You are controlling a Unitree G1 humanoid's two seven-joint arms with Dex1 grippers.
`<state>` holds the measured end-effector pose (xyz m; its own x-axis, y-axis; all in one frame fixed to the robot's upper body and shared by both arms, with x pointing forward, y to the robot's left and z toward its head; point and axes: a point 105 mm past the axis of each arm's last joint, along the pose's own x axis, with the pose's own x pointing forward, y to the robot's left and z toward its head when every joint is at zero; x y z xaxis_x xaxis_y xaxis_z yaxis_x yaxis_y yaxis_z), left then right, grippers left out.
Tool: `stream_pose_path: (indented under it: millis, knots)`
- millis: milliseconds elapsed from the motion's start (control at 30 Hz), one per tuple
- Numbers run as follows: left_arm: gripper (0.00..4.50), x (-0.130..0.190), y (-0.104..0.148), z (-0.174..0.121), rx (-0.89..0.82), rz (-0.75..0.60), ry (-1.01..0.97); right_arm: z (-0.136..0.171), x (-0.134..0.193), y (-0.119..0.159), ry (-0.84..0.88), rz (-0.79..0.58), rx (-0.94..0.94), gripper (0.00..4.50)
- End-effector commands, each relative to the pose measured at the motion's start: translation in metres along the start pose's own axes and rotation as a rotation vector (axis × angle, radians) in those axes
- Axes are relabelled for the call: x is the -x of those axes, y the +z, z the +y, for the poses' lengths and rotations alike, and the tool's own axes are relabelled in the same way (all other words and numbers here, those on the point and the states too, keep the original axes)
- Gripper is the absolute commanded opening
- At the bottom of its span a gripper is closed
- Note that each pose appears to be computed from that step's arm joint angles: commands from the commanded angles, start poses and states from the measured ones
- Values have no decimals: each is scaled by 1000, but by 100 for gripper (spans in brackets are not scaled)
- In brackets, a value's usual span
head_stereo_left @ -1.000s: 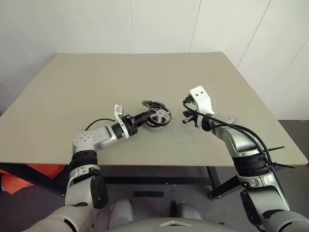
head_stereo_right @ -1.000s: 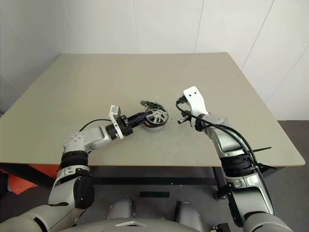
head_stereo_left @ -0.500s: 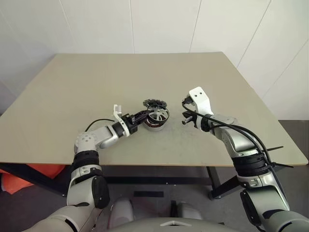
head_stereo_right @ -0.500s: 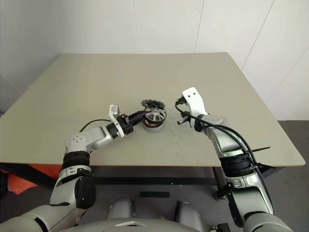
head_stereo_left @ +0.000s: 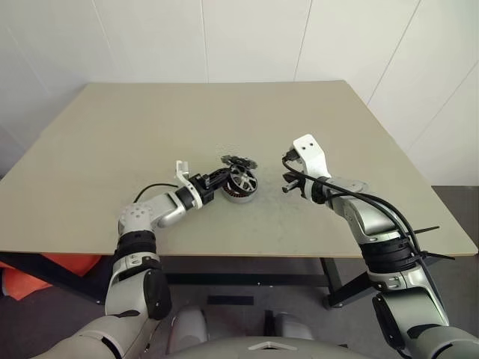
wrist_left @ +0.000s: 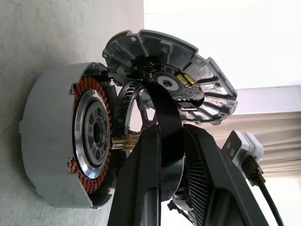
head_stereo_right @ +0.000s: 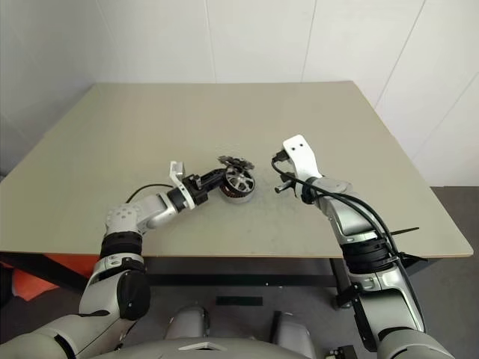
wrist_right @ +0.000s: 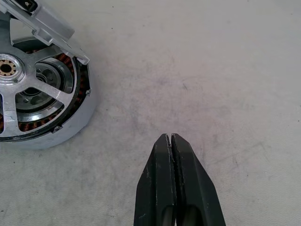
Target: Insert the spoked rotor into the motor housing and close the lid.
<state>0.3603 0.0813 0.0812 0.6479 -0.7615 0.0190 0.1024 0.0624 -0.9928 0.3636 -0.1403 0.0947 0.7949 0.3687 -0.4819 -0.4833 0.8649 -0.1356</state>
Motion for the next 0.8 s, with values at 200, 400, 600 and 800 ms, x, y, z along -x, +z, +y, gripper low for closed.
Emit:
stream_pose_path:
  millis: [200, 400, 600, 800]
  knots:
    - [80, -4, 2, -5, -58, 1, -6, -3, 3, 12, -14, -45, 26, 0]
    - [209, -2, 5, -6, -104, -6, 2, -2, 3, 13, -13, -48, 31, 0]
    - [277, 10, 21, -17, -128, -46, -24, -1, 3, 14, -8, -52, 32, 0]
    - [277, 35, 41, -29, -182, -75, -37, 0, 7, 20, -2, -72, 34, 0]
